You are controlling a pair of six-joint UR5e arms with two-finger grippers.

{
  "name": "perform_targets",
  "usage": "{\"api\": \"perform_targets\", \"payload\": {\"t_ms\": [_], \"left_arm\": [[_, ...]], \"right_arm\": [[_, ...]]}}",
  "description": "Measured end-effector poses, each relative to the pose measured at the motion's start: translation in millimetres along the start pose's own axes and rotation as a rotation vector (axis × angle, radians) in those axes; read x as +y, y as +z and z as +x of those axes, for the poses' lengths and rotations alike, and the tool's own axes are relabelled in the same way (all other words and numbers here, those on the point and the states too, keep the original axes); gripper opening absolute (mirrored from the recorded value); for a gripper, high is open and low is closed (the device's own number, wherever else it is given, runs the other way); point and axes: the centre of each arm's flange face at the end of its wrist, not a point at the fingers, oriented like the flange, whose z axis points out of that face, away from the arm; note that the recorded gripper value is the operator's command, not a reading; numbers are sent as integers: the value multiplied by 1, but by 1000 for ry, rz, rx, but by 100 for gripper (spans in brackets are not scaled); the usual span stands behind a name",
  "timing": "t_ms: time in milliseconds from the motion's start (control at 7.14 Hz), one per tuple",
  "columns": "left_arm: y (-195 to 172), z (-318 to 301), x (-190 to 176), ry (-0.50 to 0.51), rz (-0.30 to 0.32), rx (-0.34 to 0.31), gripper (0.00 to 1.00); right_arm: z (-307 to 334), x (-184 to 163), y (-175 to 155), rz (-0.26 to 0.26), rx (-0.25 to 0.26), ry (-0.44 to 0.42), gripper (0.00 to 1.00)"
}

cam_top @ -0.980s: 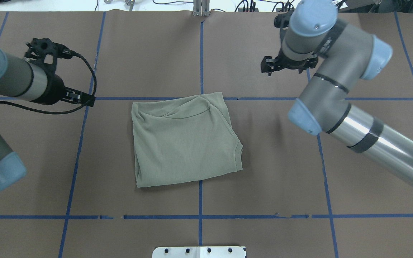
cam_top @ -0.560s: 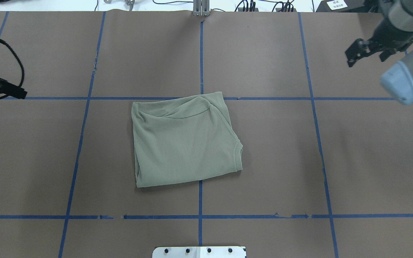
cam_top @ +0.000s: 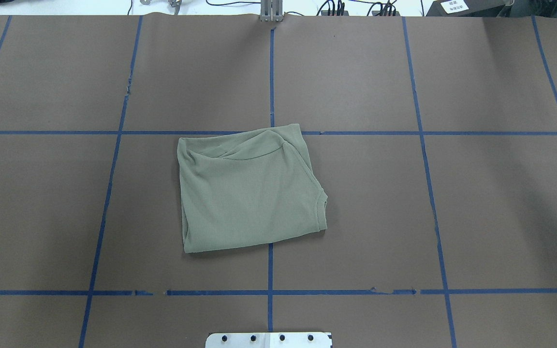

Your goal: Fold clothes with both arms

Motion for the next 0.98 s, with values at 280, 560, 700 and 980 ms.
{"api": "perform_targets", "payload": {"t_ms": [280, 560, 700, 980], "left_arm": [[4, -71, 23, 34, -34, 23, 100], [-6, -114, 44, -30, -57, 24, 100], [-10, -125, 50, -74, -75, 35, 100], [-12, -131, 56, -85, -97, 48, 100]], "right_arm": [[35, 37, 5, -11, 6, 44, 100], [47, 49, 7, -17, 8, 68, 100], [48, 51, 7, -18, 8, 73, 100], [48, 51, 7, -18, 8, 74, 100]]}}
